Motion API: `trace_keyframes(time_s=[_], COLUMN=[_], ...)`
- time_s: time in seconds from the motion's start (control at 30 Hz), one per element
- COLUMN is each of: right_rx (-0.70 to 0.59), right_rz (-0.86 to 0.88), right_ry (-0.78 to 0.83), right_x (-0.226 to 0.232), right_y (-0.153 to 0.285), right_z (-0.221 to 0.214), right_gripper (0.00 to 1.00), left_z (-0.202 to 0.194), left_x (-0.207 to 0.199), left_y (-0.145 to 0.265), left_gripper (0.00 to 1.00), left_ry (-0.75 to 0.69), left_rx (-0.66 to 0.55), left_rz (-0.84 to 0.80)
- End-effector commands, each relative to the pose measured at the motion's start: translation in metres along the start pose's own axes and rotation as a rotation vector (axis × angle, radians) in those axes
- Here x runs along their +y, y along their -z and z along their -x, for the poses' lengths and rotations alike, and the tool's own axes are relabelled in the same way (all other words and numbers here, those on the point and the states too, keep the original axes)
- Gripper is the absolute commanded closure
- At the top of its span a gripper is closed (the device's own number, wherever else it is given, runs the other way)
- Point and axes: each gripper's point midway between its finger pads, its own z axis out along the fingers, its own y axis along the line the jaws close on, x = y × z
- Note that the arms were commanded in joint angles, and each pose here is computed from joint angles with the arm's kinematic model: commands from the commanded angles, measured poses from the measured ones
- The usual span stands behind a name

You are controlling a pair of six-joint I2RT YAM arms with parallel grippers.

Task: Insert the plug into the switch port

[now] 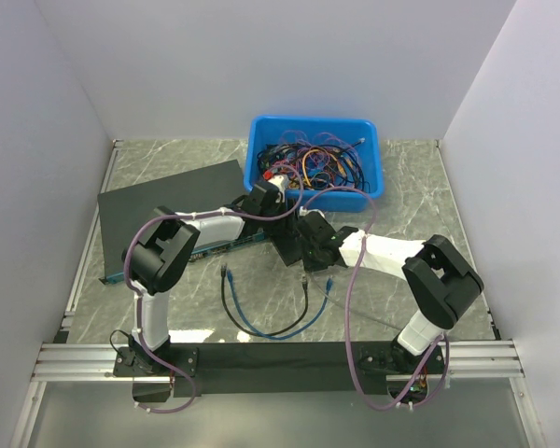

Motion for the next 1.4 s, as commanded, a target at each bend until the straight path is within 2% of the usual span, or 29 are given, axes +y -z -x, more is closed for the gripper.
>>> trace_keyframes(time_s=[0.0,0.37,0.8,1.2,1.37], right_rx=[-0.093,-0.149,-0.18,-0.284,-0.287], right_rz=[0.037,0.084,0.039,0.077,0.069], right_ry=[0.021,0.066,0.126,0.192,0.198], right_x=[0.014,0.027,0.021,0.026,0.025], right_y=[0.006,0.021,0.015,0.027,0.022], right_z=[0.032,0.056,0.061,0.078,0.081], right_gripper=[1.0,1.0,1.0,1.0,1.0], left_z=[-0.037,-0.051,-0.073,-0.09,-0.099], left_x=[0.019,0.004,-0.019,-0.03,-0.034], left_y=[0.01,0.01,0.011,0.022,0.026], left_gripper=[0.34,0.44,0.44,0.45,0.45], left_ry=[-0.029,-0.15,-0.251,-0.342,-0.363], left_rx=[0.125,0.15,0.192,0.234,0.252], left_rz=[0.056,0.029,-0.084,-0.159,-0.196])
